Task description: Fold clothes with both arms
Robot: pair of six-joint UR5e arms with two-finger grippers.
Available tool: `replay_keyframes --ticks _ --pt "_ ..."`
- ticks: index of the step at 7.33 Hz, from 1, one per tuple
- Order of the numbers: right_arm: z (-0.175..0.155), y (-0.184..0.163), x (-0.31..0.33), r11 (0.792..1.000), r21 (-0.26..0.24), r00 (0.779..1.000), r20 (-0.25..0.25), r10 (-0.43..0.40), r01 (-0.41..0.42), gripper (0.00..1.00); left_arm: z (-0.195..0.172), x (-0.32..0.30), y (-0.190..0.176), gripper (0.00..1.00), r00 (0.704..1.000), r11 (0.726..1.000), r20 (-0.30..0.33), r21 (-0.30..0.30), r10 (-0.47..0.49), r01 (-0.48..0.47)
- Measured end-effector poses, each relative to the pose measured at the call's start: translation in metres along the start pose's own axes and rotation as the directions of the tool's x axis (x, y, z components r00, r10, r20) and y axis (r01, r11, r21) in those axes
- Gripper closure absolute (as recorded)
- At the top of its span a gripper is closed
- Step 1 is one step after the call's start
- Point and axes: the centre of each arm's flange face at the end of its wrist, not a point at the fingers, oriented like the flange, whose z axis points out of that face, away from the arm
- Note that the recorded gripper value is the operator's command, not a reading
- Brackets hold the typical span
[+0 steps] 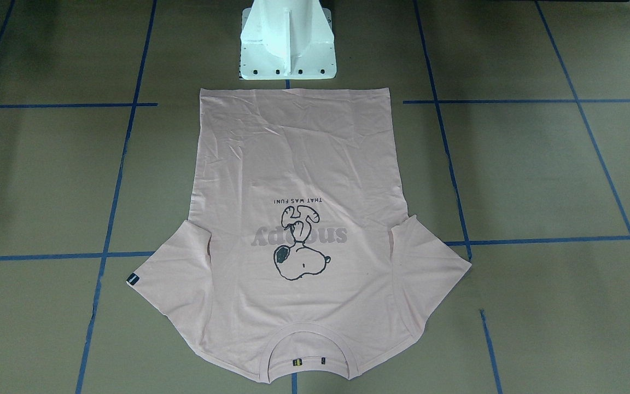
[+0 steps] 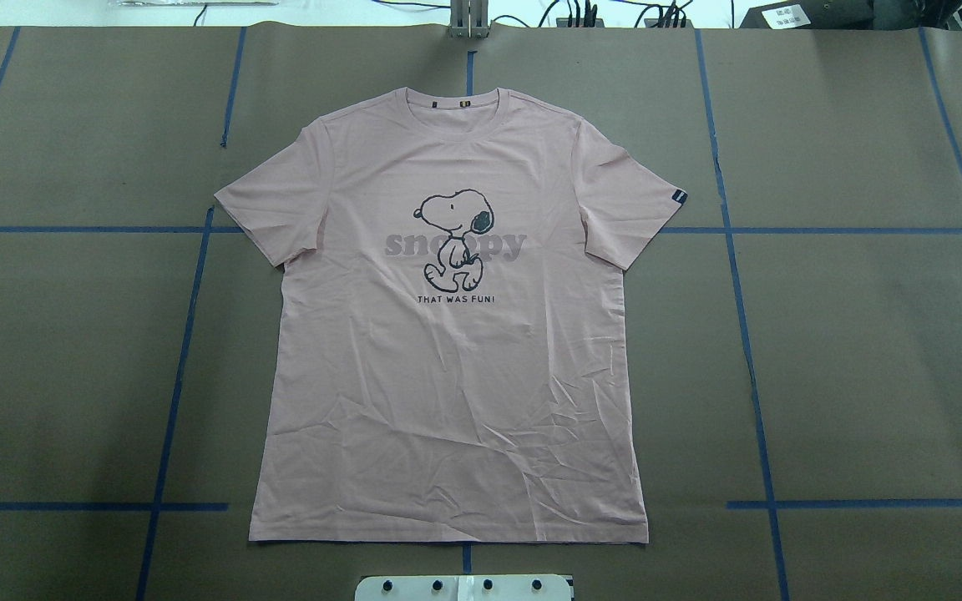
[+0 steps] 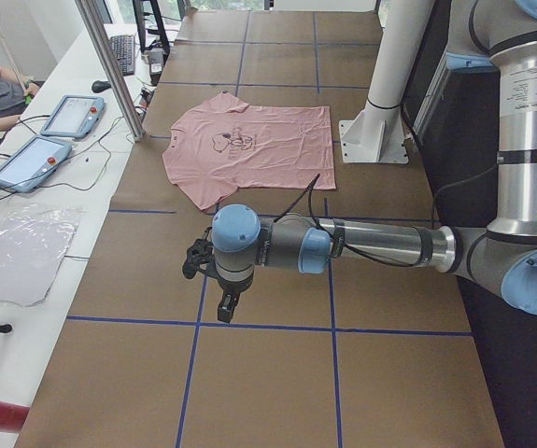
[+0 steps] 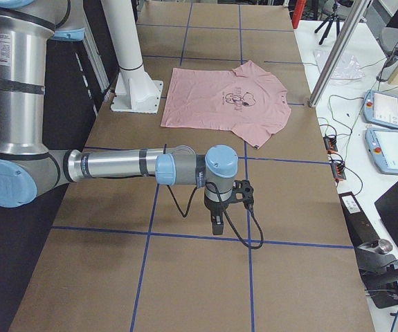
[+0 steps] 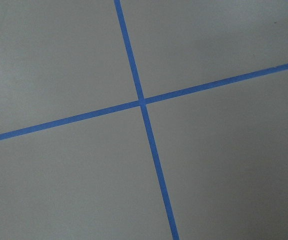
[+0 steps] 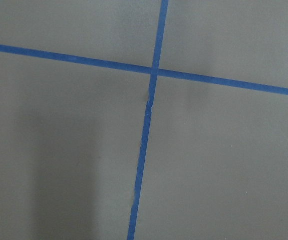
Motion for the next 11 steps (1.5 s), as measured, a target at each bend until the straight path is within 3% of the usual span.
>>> replay_keyframes --ticks 4,6,9,11 --pt "-0.014 -0.004 -0.012 0.999 0.028 1.0 -0.001 -0.025 0.025 0.0 -0.006 0.006 -0.003 0.0 1.0 1.0 0.002 0.011 0.011 -0.011" --pt "-0.039 -0.025 -0.04 0.994 0.081 0.997 -0.003 -0.079 0.079 0.0 -0.012 0.011 -0.014 0.0 1.0 0.999 0.004 0.028 0.028 -0.028" --pt "-0.079 -0.102 -0.099 0.965 0.168 0.979 -0.025 -0.202 0.203 0.0 -0.036 0.031 -0.062 0.0 0.995 0.991 0.019 0.095 0.098 -0.1" --pt "-0.095 -0.147 -0.118 0.96 0.199 0.98 -0.023 -0.197 0.198 0.0 -0.062 0.051 -0.113 0.0 0.984 0.972 0.055 0.157 0.168 -0.175"
